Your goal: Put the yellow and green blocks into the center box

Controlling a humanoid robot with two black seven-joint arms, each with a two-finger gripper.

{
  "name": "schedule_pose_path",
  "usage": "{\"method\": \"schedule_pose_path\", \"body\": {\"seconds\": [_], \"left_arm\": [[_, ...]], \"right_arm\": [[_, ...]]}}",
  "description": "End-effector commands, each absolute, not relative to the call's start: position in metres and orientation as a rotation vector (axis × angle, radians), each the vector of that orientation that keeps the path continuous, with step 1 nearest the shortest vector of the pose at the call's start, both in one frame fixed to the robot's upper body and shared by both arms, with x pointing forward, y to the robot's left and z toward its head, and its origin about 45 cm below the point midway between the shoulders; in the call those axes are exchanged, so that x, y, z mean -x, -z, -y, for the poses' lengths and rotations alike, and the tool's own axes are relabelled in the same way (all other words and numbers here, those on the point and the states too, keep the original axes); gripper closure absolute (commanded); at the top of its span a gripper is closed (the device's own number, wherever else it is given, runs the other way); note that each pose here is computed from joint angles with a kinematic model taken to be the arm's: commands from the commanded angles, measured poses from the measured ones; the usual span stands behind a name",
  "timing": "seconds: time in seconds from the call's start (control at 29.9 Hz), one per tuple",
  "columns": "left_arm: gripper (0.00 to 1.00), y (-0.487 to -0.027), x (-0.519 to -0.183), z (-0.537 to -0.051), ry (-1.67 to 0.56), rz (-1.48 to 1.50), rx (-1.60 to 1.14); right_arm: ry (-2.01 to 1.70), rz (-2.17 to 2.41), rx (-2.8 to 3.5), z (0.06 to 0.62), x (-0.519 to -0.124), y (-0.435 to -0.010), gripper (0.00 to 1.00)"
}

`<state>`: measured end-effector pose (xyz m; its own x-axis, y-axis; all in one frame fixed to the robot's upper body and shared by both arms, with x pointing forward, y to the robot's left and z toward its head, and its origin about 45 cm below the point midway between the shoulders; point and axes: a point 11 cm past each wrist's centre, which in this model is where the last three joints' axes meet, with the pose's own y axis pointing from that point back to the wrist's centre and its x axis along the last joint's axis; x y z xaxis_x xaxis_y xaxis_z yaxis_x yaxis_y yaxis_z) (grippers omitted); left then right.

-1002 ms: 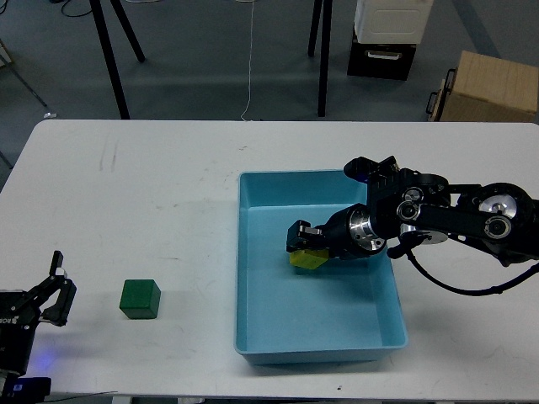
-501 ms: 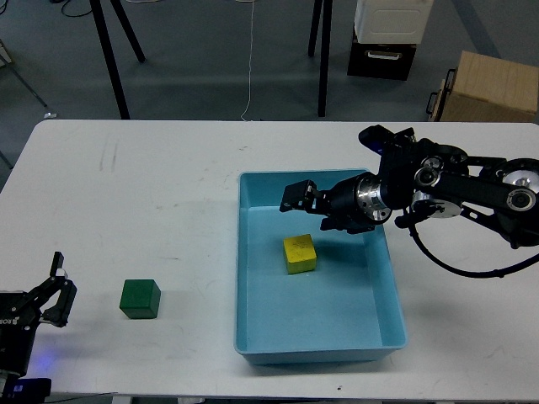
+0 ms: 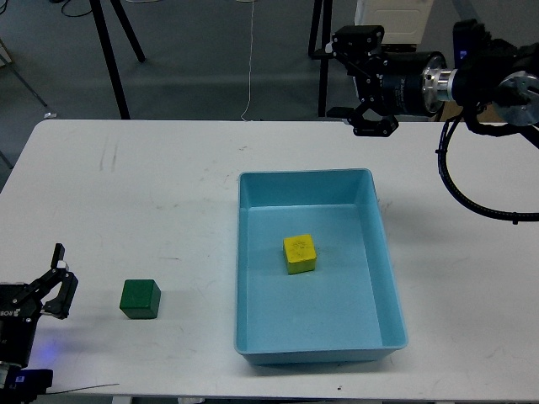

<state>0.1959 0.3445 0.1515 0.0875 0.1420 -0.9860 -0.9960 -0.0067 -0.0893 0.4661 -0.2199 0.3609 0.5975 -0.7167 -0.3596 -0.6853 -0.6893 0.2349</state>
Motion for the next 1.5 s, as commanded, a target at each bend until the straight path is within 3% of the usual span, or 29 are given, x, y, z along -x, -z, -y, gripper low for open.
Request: {"method": "schedule_pose_path", "body": {"seconds": [0.0, 0.2, 0.43, 0.7, 0.87, 1.3, 1.47], "left_arm": [[0.00, -0.152, -0.197, -0.344, -1.215, -1.033, 1.156], [0.00, -0.153, -0.198, -0.344, -1.211, -1.028, 1.154], [0.00, -0.158, -0.203, -0.343, -1.195, -1.016, 1.163], [0.00, -0.164, -0.210, -0.342, -1.175, -1.000, 1.170], [0.00, -0.165, -0.212, -0.342, -1.170, -0.996, 1.172], [0.00, -0.171, -0.216, -0.349, -1.174, -0.967, 1.214], [0.00, -0.184, -0.214, -0.383, -1.230, -0.871, 1.266]], "right_arm": [[0.907, 1.426, -2.874, 0.271, -0.473, -0.369, 0.05], [1.281, 1.566, -3.166, 0.340, -0.446, -0.353, 0.04], [1.748, 1.705, -3.174, 0.383, -0.393, -0.299, 0.04], [2.138, 1.944, -2.933, 0.394, -0.300, -0.213, 0.03], [2.313, 2.023, -2.807, 0.384, -0.261, -0.184, 0.03], [2.367, 2.063, -2.766, 0.382, -0.254, -0.174, 0.03], [2.372, 2.071, -2.731, 0.384, -0.255, -0.174, 0.03]]}}
